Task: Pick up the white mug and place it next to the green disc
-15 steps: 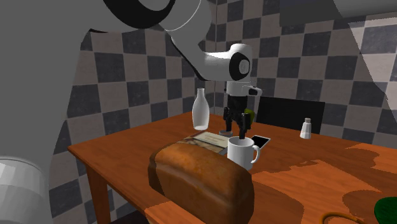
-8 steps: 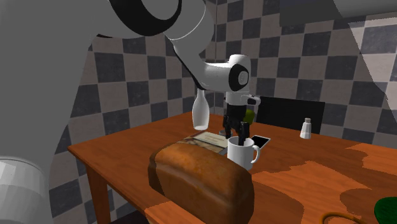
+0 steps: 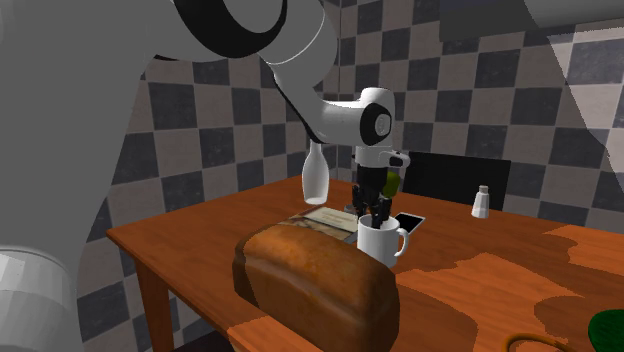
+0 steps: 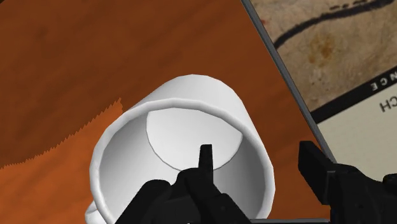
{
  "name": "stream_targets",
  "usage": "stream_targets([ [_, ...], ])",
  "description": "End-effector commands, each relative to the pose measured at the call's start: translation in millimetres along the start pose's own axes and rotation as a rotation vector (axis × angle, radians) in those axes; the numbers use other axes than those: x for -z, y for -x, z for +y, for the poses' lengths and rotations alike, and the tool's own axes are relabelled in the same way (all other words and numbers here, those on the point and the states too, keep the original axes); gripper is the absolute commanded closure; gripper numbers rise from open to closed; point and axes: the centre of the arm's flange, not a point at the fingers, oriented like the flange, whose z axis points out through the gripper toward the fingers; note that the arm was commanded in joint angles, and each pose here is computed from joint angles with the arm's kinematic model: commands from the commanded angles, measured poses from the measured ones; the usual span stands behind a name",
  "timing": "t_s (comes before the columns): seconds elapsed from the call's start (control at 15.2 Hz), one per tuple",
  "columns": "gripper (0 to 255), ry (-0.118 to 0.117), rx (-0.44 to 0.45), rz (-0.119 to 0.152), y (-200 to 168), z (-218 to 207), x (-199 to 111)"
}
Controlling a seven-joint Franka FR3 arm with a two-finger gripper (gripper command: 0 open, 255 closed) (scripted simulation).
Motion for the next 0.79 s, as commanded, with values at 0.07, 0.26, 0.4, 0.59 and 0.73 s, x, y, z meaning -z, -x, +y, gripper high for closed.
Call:
stream_targets([
  [0.07, 255, 0.0, 0.0, 0.0, 0.0, 0.0, 0.0],
  [0.26, 255, 0.0, 0.0, 0.0, 0.0, 0.0, 0.0],
  [0.4, 255, 0.0, 0.0, 0.0, 0.0, 0.0, 0.0],
  [0.59, 255, 0.0, 0.0, 0.0, 0.1, 0.1, 5.3],
  [0.73, 255, 0.0, 0.0, 0.0, 0.4, 0.1, 15.8],
])
